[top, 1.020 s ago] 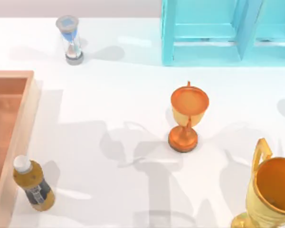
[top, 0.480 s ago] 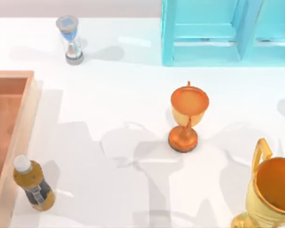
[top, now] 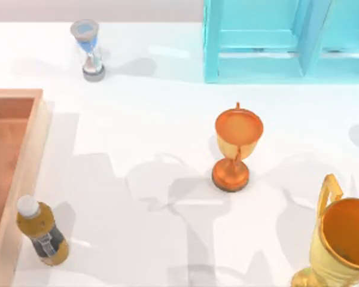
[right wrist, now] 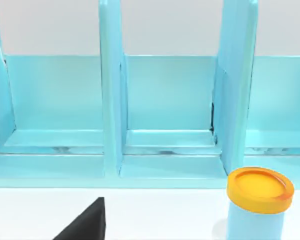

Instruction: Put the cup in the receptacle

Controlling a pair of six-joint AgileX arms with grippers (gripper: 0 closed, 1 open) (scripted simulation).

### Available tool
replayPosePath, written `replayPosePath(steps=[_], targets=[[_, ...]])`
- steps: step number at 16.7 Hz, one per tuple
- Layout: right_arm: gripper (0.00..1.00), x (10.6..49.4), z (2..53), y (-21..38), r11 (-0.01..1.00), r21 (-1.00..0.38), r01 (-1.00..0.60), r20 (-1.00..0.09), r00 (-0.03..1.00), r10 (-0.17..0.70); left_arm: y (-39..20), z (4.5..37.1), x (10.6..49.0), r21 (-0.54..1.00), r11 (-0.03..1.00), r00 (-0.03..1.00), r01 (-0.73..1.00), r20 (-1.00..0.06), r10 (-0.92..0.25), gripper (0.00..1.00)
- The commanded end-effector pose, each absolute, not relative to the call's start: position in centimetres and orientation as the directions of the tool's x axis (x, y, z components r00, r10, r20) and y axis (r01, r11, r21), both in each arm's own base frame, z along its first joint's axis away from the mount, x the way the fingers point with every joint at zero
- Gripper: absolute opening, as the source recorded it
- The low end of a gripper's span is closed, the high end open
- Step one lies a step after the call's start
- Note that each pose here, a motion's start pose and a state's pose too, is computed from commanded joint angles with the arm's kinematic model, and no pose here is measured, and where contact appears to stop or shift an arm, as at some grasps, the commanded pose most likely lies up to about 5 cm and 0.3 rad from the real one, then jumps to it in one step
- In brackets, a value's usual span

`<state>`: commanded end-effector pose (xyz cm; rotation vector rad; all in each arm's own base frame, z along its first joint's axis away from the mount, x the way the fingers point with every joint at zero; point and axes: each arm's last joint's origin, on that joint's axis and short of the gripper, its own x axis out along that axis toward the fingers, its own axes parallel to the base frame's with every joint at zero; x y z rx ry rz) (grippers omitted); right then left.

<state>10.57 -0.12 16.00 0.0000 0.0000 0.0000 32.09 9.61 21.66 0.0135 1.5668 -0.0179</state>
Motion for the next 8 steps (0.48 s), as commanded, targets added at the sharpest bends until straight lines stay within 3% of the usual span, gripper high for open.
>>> replayPosePath(steps=[5, 8], targets=[[1.0, 10.57, 16.0, -0.12, 1.0, 0.0, 0.0, 0.0, 1.0, 0.0, 9.61, 21.66, 32.09, -0.003, 1.0, 0.004, 0.02, -1.0, -0.003, 0.98], [1.0, 10.57, 16.0, -0.12, 1.0, 0.0, 0.0, 0.0, 1.0, 0.0, 9.61, 21.66, 32.09, -0.003, 1.0, 0.004, 0.02, -1.0, -0.003, 1.0]])
